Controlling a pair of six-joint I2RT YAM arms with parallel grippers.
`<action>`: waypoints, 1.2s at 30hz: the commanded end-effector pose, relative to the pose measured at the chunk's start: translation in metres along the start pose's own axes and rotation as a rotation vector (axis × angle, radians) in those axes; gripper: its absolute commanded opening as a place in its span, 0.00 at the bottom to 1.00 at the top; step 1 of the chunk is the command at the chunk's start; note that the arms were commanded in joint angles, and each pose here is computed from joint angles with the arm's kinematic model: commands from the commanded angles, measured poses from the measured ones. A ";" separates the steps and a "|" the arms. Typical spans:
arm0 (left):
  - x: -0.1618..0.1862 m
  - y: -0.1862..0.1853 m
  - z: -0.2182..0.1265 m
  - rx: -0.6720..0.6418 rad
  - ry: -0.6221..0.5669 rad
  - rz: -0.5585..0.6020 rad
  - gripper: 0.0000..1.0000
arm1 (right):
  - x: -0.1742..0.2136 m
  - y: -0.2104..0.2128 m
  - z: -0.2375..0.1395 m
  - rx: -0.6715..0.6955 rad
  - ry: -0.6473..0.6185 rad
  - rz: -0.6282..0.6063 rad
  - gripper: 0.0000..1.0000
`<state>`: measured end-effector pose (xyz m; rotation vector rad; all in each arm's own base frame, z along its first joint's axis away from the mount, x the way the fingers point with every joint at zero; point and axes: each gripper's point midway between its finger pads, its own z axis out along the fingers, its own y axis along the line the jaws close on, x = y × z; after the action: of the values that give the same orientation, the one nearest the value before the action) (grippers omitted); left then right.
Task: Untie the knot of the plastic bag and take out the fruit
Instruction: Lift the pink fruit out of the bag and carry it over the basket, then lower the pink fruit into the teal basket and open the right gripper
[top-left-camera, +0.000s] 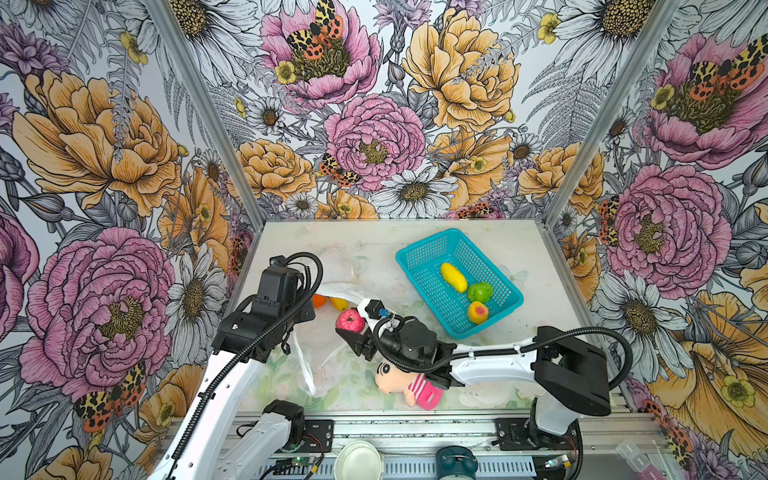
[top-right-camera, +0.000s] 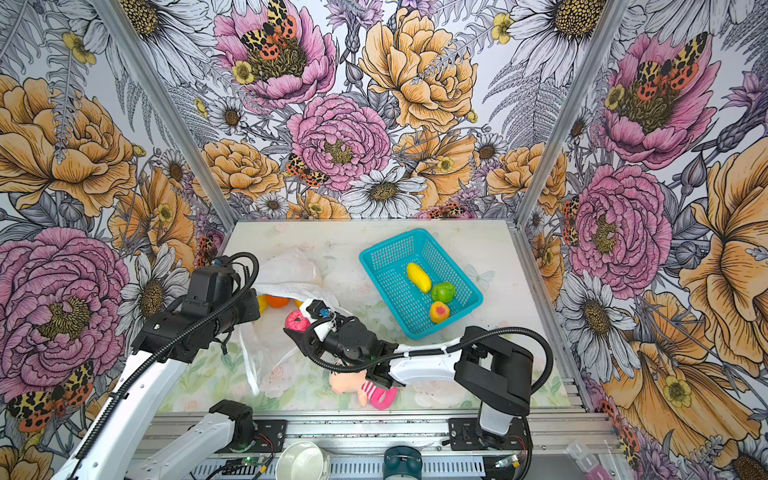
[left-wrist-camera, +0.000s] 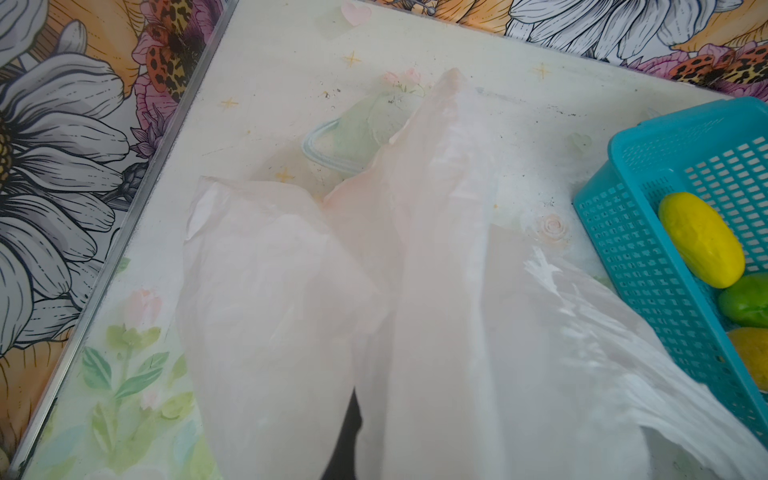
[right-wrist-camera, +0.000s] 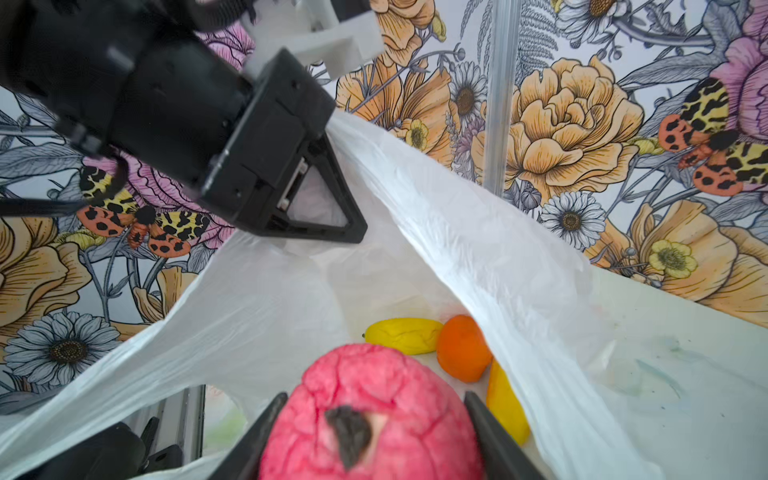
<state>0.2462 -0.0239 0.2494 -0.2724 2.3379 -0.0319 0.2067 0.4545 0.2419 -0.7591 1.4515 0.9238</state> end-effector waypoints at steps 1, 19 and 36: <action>-0.003 0.000 0.000 -0.002 -0.021 0.000 0.00 | -0.028 -0.016 -0.017 0.051 -0.080 -0.010 0.41; -0.003 0.001 -0.002 -0.002 -0.030 -0.004 0.00 | -0.045 -0.220 -0.116 0.606 -0.010 0.191 0.36; -0.004 0.001 -0.008 0.003 -0.050 -0.006 0.00 | 0.067 -0.351 -0.113 0.942 0.411 0.352 0.32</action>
<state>0.2432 -0.0250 0.2516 -0.2623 2.3252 -0.0373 0.4481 0.1943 0.1405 0.0170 2.1252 0.2777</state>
